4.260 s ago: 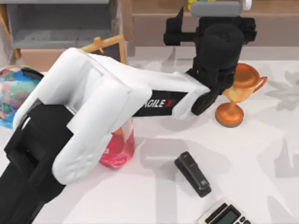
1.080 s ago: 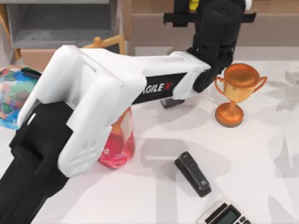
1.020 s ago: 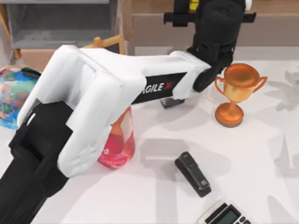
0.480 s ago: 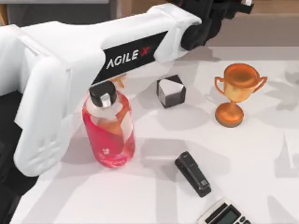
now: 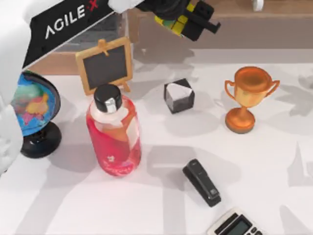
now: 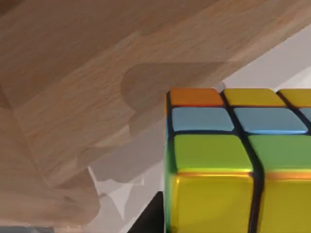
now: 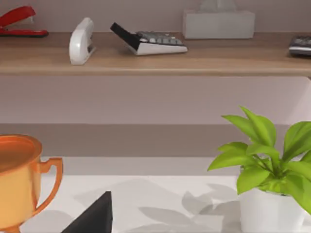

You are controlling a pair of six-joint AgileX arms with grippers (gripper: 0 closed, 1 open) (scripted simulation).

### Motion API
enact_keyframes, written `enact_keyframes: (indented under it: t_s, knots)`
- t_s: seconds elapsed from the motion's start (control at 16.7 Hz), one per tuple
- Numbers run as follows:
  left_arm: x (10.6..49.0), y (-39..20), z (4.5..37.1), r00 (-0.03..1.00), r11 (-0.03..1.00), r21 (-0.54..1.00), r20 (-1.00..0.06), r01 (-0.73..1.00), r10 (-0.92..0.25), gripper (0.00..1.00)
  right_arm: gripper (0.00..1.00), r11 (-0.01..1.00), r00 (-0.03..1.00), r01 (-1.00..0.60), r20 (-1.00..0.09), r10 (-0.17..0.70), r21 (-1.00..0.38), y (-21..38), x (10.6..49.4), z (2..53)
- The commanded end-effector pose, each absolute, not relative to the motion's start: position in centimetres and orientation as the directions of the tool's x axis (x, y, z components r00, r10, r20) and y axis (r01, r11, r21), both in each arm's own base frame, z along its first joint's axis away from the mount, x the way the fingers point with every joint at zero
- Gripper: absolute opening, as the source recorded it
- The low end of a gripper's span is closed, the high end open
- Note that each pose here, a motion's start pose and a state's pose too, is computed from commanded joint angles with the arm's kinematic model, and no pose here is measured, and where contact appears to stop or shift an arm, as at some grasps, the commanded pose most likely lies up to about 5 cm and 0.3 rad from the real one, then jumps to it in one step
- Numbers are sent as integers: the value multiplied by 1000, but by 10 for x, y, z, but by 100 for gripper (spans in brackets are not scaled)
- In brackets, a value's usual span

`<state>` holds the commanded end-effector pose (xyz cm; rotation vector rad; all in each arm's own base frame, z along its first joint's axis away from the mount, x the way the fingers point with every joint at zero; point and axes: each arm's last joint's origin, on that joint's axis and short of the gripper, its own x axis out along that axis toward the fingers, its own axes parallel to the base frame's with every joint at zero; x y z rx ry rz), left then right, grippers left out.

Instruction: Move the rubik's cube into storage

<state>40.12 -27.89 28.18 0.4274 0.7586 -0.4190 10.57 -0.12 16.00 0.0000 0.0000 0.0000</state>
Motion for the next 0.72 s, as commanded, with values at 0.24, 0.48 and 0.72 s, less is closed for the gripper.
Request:
enact_keyframes:
  t_s: [0.24,0.48,0.72]
  knots:
    - [405,-212,303,460,827,157,-878,539,-133,0,100,1000,1000,0,0,0,0,-1,106,160]
    - [420,-128,319,313,875,108,-948,471,-52,0,100,1000,1000,0,0,0,0,-1,106,160]
    - [439,-32,319,219,937,88,-976,339,12,0,100,1000,1000,0,0,0,0,-1,106,160]
